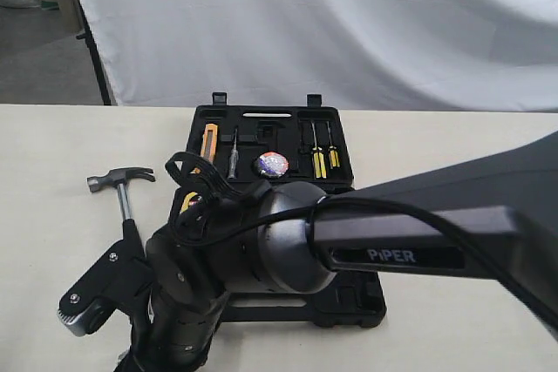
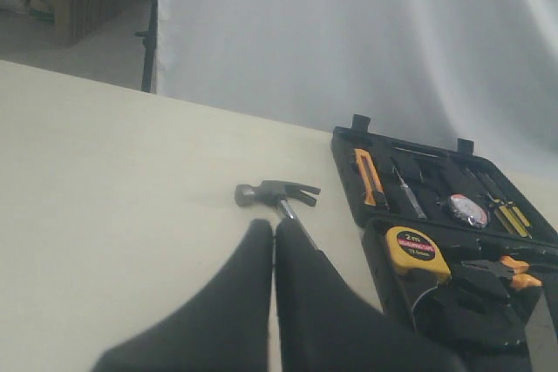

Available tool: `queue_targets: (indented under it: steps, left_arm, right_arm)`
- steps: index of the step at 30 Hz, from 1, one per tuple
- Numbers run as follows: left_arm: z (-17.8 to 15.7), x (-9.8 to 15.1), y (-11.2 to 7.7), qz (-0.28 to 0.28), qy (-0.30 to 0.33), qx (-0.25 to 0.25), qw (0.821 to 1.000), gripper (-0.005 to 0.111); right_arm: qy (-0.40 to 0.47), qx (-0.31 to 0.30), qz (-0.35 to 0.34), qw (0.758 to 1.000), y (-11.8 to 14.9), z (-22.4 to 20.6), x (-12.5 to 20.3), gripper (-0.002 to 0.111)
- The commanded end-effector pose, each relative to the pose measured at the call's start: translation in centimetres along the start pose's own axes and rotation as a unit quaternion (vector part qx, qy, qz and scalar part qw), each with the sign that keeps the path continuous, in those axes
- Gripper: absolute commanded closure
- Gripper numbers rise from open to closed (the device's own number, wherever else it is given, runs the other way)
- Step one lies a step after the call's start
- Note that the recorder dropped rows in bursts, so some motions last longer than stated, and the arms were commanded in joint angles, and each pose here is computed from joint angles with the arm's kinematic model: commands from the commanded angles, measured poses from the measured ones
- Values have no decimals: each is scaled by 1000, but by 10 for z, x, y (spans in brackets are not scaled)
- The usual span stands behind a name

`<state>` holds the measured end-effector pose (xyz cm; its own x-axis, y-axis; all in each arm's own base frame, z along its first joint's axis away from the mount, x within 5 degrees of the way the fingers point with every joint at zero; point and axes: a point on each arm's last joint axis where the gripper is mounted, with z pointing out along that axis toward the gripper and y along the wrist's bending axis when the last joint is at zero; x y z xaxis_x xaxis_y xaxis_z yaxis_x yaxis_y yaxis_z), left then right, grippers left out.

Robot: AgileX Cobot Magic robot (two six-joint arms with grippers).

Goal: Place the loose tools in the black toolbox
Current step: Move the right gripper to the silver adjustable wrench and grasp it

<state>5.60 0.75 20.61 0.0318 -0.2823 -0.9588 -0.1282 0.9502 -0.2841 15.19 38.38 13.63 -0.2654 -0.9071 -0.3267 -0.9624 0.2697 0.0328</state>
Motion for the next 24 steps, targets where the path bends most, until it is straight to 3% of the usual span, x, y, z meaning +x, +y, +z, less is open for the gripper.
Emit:
queue_targets:
  steps: [1,16,18,21,24]
  left_arm:
    - [0,-2,1,0,-10,-10,1000,106]
    - [0,-2,1,0,-10,-10,1000,106]
    - [0,-2,1,0,-10,-10,1000,106]
    - [0,-2,1,0,-10,-10,1000,106]
    - [0,-2,1,0,-10,-10,1000,106]
  right_arm:
    - [-11,-3,9,1000,1,0,-2,52]
    - [-5,-7,15,1000,0,25,2,54]
    - [1,-8,10,1000,0,25,3,61]
    - [23,-17,-6,1000,10,25,6,99]
    - [24,-17,-27,999,21,24,5,109]
